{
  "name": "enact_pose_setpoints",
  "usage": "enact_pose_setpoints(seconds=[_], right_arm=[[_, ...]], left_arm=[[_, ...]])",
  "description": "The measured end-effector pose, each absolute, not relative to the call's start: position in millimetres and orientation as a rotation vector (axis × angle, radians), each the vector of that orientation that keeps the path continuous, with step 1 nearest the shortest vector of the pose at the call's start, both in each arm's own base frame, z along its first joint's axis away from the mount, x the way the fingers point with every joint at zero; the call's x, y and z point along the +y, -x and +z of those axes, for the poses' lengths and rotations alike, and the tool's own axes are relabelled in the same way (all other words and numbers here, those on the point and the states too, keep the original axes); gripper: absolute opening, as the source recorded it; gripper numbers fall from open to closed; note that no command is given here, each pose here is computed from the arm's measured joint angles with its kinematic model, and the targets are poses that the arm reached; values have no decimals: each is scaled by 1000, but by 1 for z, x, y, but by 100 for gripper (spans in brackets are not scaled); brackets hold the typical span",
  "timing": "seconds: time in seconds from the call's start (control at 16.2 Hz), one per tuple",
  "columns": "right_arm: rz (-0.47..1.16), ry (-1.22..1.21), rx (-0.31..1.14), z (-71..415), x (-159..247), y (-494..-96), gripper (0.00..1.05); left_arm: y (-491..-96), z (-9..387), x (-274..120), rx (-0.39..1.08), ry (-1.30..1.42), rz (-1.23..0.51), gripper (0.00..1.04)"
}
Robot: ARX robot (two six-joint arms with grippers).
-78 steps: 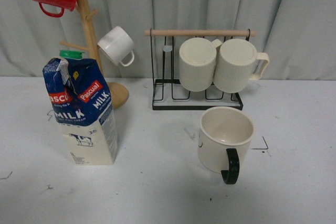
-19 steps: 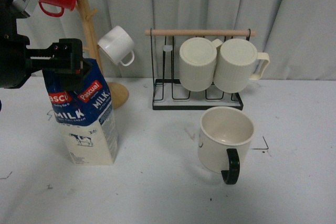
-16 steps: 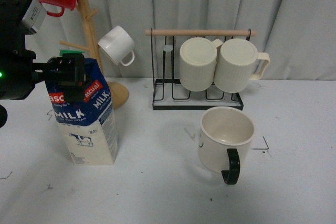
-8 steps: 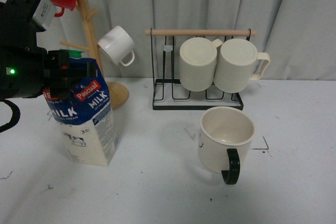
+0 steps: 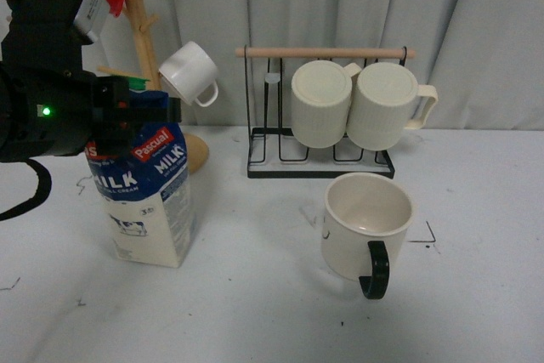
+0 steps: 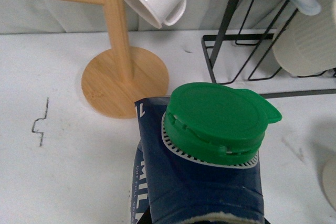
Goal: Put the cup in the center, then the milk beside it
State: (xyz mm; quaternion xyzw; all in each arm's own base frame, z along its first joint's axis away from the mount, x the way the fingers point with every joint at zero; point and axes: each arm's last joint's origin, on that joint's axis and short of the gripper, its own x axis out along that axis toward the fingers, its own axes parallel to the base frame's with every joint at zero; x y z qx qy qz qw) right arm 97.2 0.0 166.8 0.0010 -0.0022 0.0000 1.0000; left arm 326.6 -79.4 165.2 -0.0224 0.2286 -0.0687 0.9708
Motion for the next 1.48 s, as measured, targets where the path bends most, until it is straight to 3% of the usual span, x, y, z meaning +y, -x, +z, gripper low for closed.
enact_pose_setpoints(seconds=[0.37, 0.62, 1.11, 1.29, 1.48], right_arm=[[0, -2, -4, 167, 0, -97, 98], [0, -2, -4, 167, 0, -97, 98], [0, -2, -4, 167, 0, -97, 98], [0, -2, -4, 167, 0, -97, 98], [0, -2, -4, 167, 0, -97, 98]], left_arm=[[-323, 174, -112, 435, 76, -187, 5], [-319, 162, -166, 425, 82, -222, 5], [-312, 156, -187, 422, 84, -243, 4], [-312, 159, -189, 407, 101, -268, 28], [-314, 161, -189, 414, 123, -280, 62]])
